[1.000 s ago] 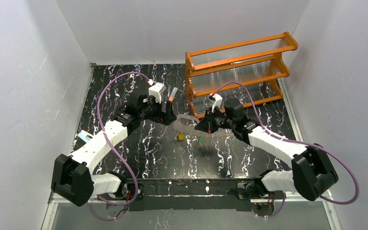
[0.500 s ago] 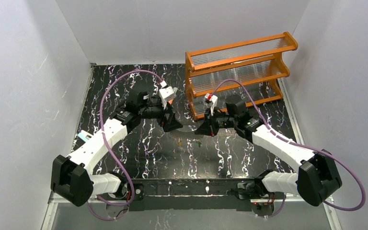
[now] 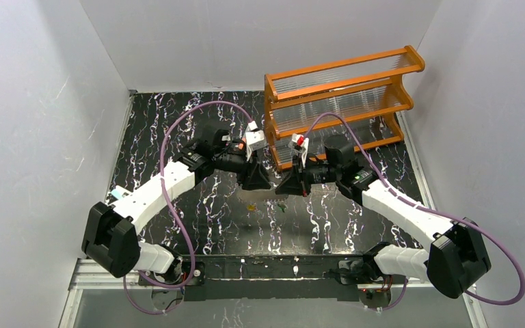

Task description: Remove the keys from the keyring

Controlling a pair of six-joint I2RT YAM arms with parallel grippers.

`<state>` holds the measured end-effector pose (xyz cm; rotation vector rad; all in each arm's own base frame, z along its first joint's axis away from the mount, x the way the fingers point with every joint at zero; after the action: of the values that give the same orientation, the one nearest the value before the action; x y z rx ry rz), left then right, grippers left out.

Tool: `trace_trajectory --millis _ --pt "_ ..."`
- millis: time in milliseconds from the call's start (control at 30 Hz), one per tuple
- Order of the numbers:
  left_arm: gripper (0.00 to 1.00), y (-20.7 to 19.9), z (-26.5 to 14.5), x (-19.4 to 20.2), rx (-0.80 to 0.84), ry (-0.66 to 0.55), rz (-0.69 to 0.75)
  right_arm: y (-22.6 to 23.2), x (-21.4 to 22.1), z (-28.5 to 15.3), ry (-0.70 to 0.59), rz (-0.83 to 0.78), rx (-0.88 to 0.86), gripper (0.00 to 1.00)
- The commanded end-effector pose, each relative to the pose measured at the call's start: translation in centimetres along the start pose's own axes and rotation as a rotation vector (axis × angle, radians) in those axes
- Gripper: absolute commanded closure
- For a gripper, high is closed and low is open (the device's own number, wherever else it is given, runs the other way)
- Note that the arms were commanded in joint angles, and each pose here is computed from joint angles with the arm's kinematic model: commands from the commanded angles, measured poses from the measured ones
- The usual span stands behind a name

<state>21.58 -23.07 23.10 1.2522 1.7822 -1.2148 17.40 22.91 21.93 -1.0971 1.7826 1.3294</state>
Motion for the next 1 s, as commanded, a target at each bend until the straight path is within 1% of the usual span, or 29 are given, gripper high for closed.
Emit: trace_trajectory --millis 0,167,233,267,300,367,467,533,567,633,700,833,967 --pt "0.59 -1.4 0.2 -0.7 0.092 0.006 0.005 0.7 -1.1 0.0 -0.051 -0.114 -0.062 0.99" --pt "0.98 -2.1 -0.2 -0.5 0.121 0.002 0.027 0.4 -0.4 0.1 -0.055 -0.125 -0.051 0.99" --pt "1.0 -2.3 -0.6 -0.7 0.097 -0.003 0.048 0.5 -0.5 0.0 -0.064 -0.131 -0.04 0.97" --pt "1.0 -2.4 -0.8 -0.8 0.086 -0.005 0.057 0.6 -0.6 -0.2 -0.072 -0.141 -0.032 0.93" --pt "1.0 -2.5 -1.0 -0.9 0.072 -0.007 0.067 0.6 -0.7 -0.3 -0.083 -0.15 -0.013 0.79" --pt "1.0 -2.7 -1.4 -1.2 0.048 -0.01 0.082 0.5 -1.0 -0.9 -0.11 -0.172 0.051 0.63" --pt "1.0 -3.0 -2.0 -1.6 0.015 -0.009 0.099 0.1 -1.2 -1.9 -0.163 -0.208 0.188 0.28" --pt "1.0 -3.1 -2.5 -1.9 -0.01 -0.003 0.112 -0.1 -1.3 -2.6 -0.204 -0.225 0.266 0.13" --pt "1.0 -3.1 -2.7 -2.1 -0.024 -0.001 0.116 -0.2 -1.2 -3.0 -0.222 -0.231 0.299 0.09" --pt "1.0 -3.3 -3.1 -2.4 -0.038 0.004 0.125 -0.3 -0.9 -3.5 -0.242 -0.239 0.352 0.05" --pt "1.0 -3.6 -3.5 -2.9 -0.047 0.005 0.13 -0.2 -0.6 -3.8 -0.261 -0.263 0.367 0.02" --pt "1.0 -3.8 -4.1 -3.6 -0.095 -0.003 0.137 0.0 0.4 -3.8 -0.322 -0.298 0.342 0.01" --pt "1.0 -4.3 -4.6 -4.3 -0.109 -0.021 0.129 -0.4 2.2 -3.3 -0.345 -0.341 0.302 0.02"
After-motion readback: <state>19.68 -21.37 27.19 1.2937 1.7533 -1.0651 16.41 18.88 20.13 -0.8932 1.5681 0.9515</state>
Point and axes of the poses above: each gripper's point midway between its finger pads, its own z axis out along the fingers, its own y axis along the line the jaws close on, x = y × z, the point moved 7 cm from there along -z, back along the fingers, and after that the axes turned 1 degree about -z, right-handed, at the moved point
